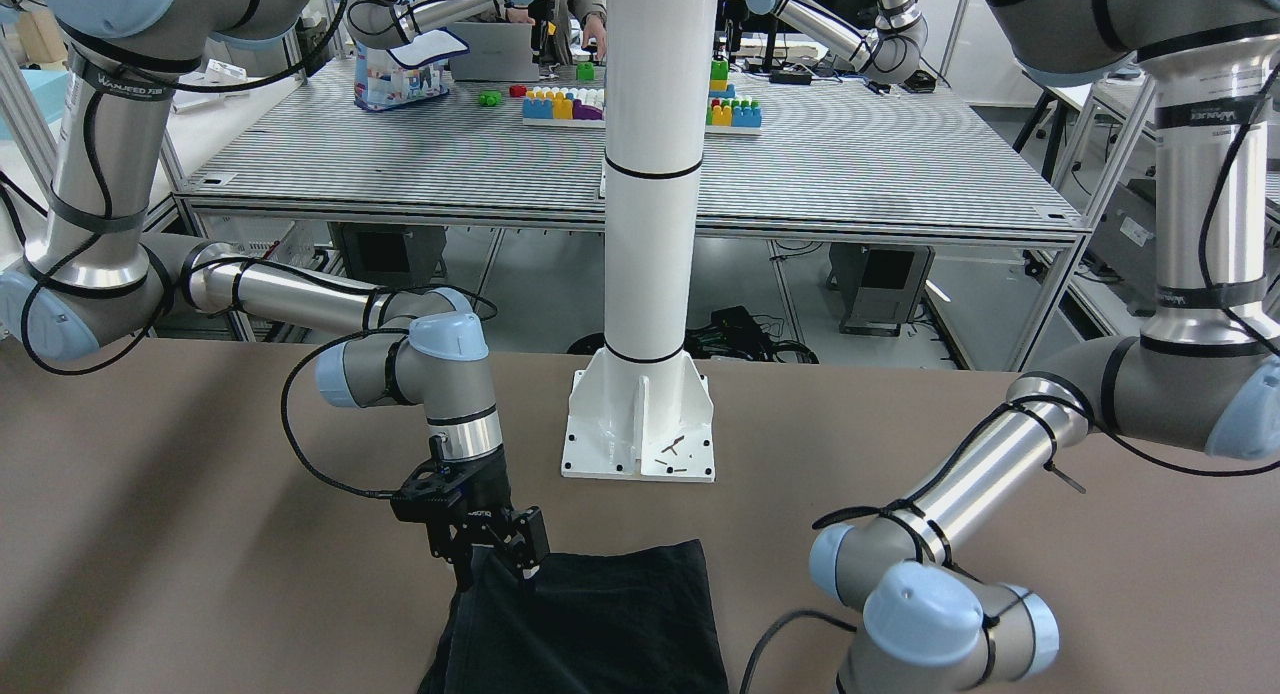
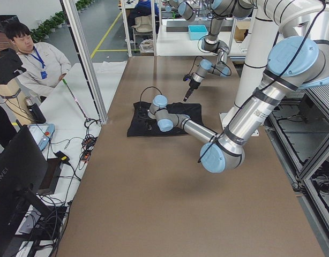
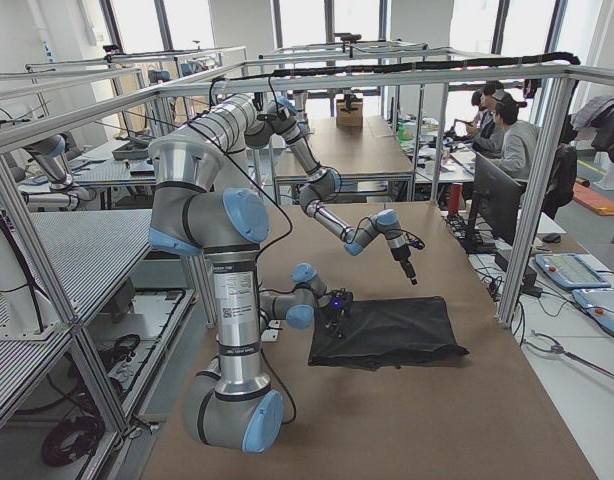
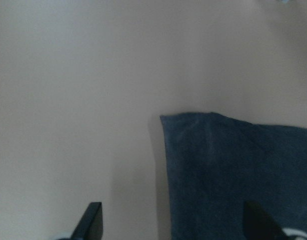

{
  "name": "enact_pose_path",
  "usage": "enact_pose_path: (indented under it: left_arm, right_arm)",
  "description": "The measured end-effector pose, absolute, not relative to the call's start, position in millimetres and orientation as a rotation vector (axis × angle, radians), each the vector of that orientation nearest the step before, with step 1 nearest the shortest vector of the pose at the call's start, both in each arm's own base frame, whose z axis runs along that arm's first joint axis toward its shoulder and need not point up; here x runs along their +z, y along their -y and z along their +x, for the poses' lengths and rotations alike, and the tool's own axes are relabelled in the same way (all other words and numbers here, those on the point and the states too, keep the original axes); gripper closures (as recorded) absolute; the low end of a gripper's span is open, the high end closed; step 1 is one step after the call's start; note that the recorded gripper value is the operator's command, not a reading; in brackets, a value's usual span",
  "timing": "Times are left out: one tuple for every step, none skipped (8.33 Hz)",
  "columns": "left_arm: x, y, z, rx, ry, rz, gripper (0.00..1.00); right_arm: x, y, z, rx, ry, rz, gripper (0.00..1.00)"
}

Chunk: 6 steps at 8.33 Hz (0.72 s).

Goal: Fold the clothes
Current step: 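Release the right gripper while the left gripper moves to the near corner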

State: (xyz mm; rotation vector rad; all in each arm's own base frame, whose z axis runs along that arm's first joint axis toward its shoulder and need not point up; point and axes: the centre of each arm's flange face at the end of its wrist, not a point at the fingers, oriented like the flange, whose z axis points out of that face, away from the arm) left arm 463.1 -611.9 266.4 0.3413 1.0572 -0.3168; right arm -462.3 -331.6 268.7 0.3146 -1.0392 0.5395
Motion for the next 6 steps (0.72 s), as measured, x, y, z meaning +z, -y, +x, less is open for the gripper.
enact_pose_path:
  left_arm:
    - [271.9,560.1,463.5,-0.353,-1.107,0.306,0.00]
    - [281.4,509.4,461.6,-0.383,-1.141,0.271,0.00]
    - [294.3,463.1,462.1,-0.418,-1.155,0.236,0.00]
    - [307.4,423.8,471.0,-0.453,-1.154,0.205,0.00]
    - [315.2,389.0,488.3,-0.483,-1.152,0.174,0.00]
    - [315.2,356.7,508.5,-0.506,-1.161,0.139,0.00]
  right_arm:
    - [269.1,335.9,-459.3,0.557,1.041,0.316,0.08]
    - [269.8,338.0,-458.2,0.565,1.040,0.318,0.08]
    - [270.9,338.8,-458.4,0.568,1.038,0.318,0.08]
    - [272.0,339.1,-458.7,0.569,1.036,0.319,0.08]
    - [272.5,339.3,-458.7,0.570,1.035,0.320,0.08]
    - [273.1,339.3,-458.6,0.570,1.034,0.321,0.08]
